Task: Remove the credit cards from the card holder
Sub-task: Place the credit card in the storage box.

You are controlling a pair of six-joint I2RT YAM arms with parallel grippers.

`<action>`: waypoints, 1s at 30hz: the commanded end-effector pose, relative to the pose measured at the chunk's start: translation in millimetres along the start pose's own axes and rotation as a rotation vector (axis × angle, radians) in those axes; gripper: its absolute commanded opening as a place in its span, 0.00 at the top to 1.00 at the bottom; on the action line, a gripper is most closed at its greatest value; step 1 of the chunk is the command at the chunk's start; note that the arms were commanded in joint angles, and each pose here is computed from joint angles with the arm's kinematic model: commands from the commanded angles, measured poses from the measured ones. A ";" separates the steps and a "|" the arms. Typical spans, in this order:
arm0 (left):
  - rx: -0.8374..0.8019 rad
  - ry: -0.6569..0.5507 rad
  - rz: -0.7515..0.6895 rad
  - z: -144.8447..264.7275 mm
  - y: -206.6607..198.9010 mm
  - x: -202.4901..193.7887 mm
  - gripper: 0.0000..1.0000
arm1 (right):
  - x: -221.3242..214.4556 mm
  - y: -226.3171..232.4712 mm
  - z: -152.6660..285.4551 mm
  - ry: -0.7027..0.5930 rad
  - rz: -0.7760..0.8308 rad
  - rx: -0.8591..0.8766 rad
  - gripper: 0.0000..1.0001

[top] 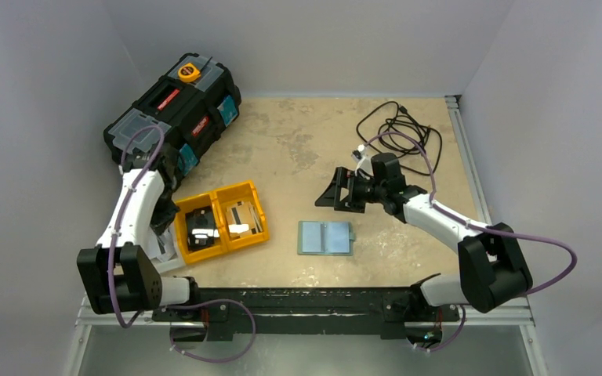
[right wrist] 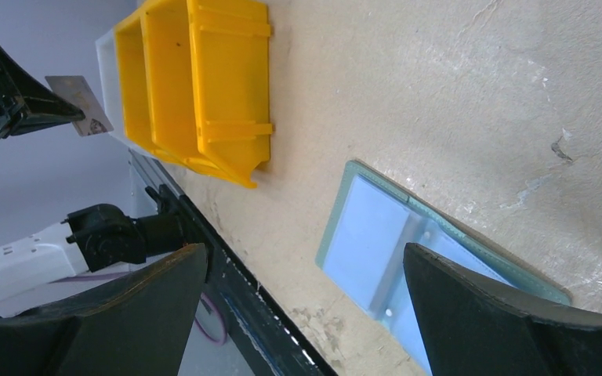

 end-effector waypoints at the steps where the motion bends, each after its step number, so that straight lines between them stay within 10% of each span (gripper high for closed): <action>1: 0.066 0.025 0.024 -19.4 13.1 6.4 1.00 | 5.5 15.3 3.2 -0.003 0.065 0.056 0.01; 10: 0.091 0.065 0.051 -34.2 12.8 14.2 0.99 | 1.5 13.9 4.2 -0.001 0.082 0.031 0.01; 16: 0.022 0.058 0.070 -25.5 10.0 17.4 0.49 | 0.2 11.1 2.5 0.001 0.091 0.007 0.01; 20: -0.061 0.043 0.078 -14.5 6.7 19.5 0.33 | -2.4 8.3 -0.1 0.011 0.093 -0.013 0.01; 30: -0.833 0.040 -0.094 70.8 -64.6 -25.3 0.25 | -15.9 1.2 -3.6 0.006 0.100 -0.172 0.02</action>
Point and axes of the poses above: each gripper's point midway between its finger pads, its own z axis back along the fingers, its own y axis along the line the jaws close on, x = y × z, the point moved 3 cm from there along z, back along the fingers, and after that the axes turned 9 degrees about z, right-handed, at the moved point
